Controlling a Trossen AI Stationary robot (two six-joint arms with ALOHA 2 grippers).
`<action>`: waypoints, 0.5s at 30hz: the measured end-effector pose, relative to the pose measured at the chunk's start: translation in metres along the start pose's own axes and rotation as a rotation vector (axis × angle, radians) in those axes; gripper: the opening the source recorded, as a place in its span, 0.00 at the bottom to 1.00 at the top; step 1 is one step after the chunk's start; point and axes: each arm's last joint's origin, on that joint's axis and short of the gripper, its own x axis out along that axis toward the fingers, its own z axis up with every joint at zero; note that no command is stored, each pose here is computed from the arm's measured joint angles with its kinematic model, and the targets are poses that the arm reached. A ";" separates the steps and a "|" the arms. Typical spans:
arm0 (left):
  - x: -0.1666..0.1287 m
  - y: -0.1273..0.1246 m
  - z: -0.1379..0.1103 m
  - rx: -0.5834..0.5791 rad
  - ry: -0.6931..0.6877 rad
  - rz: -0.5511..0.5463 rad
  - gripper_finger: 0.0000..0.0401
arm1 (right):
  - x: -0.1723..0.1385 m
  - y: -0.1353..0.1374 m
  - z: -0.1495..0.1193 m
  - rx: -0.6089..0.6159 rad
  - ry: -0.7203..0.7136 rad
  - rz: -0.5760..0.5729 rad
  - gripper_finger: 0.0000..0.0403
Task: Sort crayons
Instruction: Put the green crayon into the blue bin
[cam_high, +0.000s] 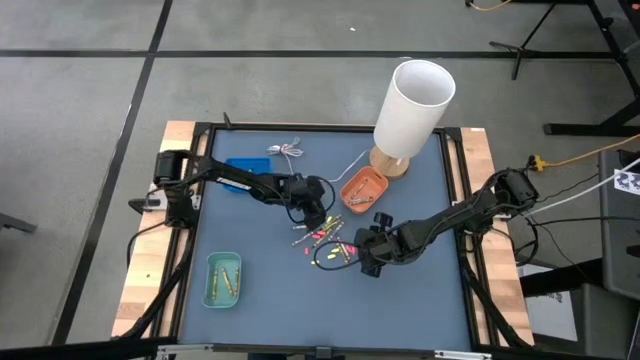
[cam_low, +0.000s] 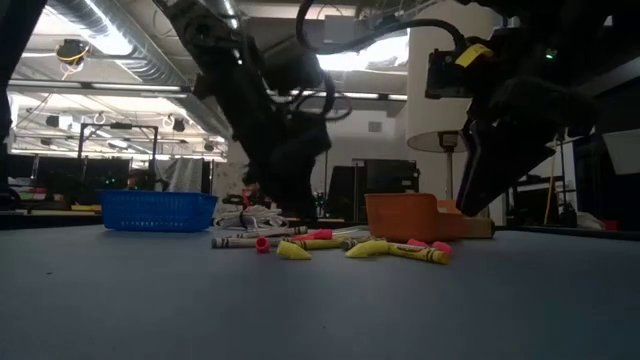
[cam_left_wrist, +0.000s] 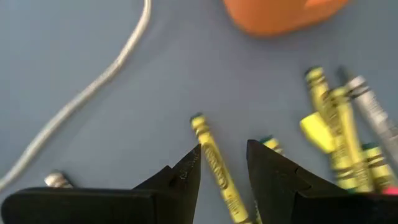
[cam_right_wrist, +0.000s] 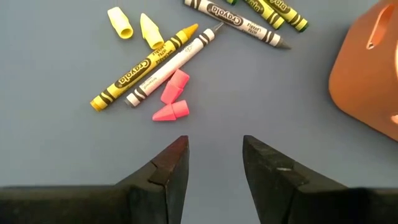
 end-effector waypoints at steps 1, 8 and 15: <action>0.003 0.000 -0.002 0.002 0.009 0.003 0.28 | 0.000 0.000 0.000 0.001 -0.002 0.001 0.37; 0.016 0.001 -0.009 0.009 0.039 0.038 0.28 | 0.000 0.001 0.001 0.003 -0.009 0.006 0.37; 0.019 0.001 -0.011 0.012 0.057 0.043 0.22 | 0.000 0.001 0.002 0.006 -0.016 0.010 0.37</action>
